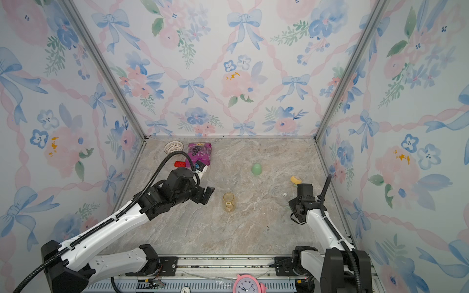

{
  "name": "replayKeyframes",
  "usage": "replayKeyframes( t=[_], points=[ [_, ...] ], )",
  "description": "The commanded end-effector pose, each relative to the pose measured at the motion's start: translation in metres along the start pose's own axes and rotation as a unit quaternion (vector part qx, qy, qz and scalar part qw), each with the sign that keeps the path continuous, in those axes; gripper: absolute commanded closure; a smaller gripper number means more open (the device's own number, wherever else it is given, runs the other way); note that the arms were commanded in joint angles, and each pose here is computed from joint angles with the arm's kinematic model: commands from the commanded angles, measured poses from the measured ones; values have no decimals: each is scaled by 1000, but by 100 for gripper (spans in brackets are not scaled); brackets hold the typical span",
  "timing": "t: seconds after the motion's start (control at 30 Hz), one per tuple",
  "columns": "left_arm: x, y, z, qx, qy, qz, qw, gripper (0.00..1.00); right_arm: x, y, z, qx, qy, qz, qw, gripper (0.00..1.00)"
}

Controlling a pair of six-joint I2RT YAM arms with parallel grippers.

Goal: Assemble the baby bottles
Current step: Pick up the handle at the center of the board, then put on the handle of the baby bottle.

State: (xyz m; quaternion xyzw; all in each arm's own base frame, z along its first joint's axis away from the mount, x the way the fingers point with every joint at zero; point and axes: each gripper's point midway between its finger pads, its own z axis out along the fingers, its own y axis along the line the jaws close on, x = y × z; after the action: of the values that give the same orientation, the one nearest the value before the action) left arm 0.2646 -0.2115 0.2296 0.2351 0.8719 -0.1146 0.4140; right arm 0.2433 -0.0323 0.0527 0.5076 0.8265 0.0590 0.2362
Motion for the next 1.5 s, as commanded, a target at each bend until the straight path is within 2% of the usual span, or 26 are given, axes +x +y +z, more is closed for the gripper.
replayKeyframes(
  t=[0.0,0.13,0.2,0.23,0.27,0.3,0.33,0.37,0.4,0.43,0.53,0.63,0.67,0.77,0.83,1.17,1.47],
  points=[
    [0,3,-1,2,-9,-3,1000,2,-16,5,-25,1,-22,-64,998,90],
    [-4,0,0,11,-14,-14,1000,2,-28,39,-55,-44,-36,-173,983,95],
    [-6,0,0,13,-18,-21,1000,2,-31,70,-77,-74,-60,-275,957,100],
    [-9,2,0,12,-22,-26,999,2,-29,95,-94,-95,-87,-347,929,100],
    [-11,4,-1,10,-28,-33,999,2,-16,123,-114,-112,-122,-447,879,100],
    [-13,8,-1,4,-33,-44,998,2,-2,144,-130,-113,-161,-536,821,100],
    [-15,15,-1,-8,-37,-61,997,2,16,164,-148,-92,-220,-631,738,100],
    [-15,27,-1,-25,-38,-85,995,2,22,176,-160,-53,-280,-684,672,100],
    [-16,36,-2,-35,-42,-108,993,2,27,184,-165,-30,-313,-709,631,100],
    [-16,45,-3,-41,-44,-132,989,2,34,192,-166,-23,-333,-725,603,100],
    [-14,65,-10,-60,-57,-183,979,2,51,205,-176,-85,-362,-727,578,100],
    [-12,70,-12,-62,-61,-194,977,2,83,209,-182,-137,-396,-742,524,100],
    [-10,69,-10,-60,-58,-194,977,2,90,209,-182,-146,-401,-742,516,100],
    [-5,66,-3,-51,-50,-194,978,2,120,207,-180,-211,-384,-738,513,100],
    [-2,63,3,-45,-44,-197,978,2,136,206,-176,-229,-391,-733,507,100],
    [10,48,23,-8,-29,-202,979,2,186,212,-148,-260,-414,-718,495,100],
    [8,23,43,15,-17,-182,983,2,205,202,-119,-262,-392,-725,503,100]
  ],
)
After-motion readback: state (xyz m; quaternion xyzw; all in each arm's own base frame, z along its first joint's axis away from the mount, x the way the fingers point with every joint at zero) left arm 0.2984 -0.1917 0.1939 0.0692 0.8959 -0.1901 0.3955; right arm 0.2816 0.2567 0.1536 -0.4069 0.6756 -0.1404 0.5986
